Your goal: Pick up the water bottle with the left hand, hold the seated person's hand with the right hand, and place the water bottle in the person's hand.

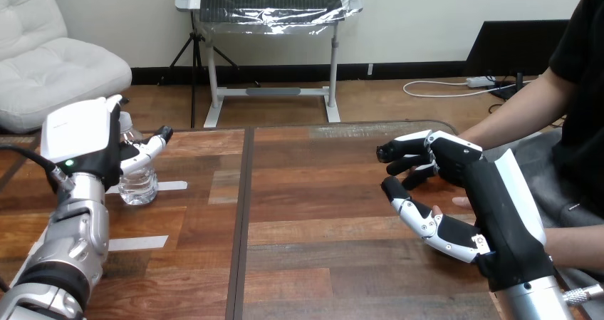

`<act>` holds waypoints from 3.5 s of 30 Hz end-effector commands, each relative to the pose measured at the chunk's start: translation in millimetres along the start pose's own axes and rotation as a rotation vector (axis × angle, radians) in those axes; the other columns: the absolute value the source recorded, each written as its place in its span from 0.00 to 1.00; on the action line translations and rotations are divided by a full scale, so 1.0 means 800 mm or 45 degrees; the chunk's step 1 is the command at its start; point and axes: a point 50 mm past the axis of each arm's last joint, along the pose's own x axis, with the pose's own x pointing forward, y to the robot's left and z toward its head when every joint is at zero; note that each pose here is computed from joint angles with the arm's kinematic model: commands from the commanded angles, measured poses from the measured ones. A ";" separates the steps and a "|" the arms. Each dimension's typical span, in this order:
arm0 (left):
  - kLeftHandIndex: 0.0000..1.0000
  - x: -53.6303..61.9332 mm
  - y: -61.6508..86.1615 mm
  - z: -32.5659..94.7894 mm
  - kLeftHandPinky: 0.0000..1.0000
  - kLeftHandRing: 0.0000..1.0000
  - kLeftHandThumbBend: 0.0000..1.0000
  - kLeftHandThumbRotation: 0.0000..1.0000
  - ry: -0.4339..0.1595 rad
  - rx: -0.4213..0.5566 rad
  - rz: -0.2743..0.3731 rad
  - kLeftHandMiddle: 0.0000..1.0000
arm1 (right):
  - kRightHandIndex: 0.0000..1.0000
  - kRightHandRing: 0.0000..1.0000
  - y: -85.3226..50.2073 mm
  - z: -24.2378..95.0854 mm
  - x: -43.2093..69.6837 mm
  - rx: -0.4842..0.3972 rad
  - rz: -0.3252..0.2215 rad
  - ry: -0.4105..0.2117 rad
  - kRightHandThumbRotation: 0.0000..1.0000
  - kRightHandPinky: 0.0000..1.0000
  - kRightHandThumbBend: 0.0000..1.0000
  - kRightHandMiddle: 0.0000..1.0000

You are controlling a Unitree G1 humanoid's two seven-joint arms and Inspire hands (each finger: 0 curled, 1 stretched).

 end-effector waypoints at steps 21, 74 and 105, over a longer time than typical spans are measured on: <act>0.89 0.014 0.016 0.026 0.85 0.89 0.58 1.00 -0.074 -0.031 0.036 0.91 | 0.59 0.56 -0.015 0.021 0.014 -0.053 -0.047 -0.132 0.00 0.45 0.41 0.63; 0.92 0.004 0.010 0.020 0.92 0.95 0.58 0.99 -0.089 -0.017 0.151 0.96 | 0.58 0.62 -0.015 0.021 0.014 -0.079 -0.026 -0.133 0.00 0.52 0.40 0.62; 0.93 0.022 0.025 0.029 0.95 0.97 0.57 1.00 -0.042 0.096 0.064 0.96 | 0.58 0.62 -0.014 0.021 0.013 -0.076 -0.013 -0.138 0.00 0.52 0.40 0.63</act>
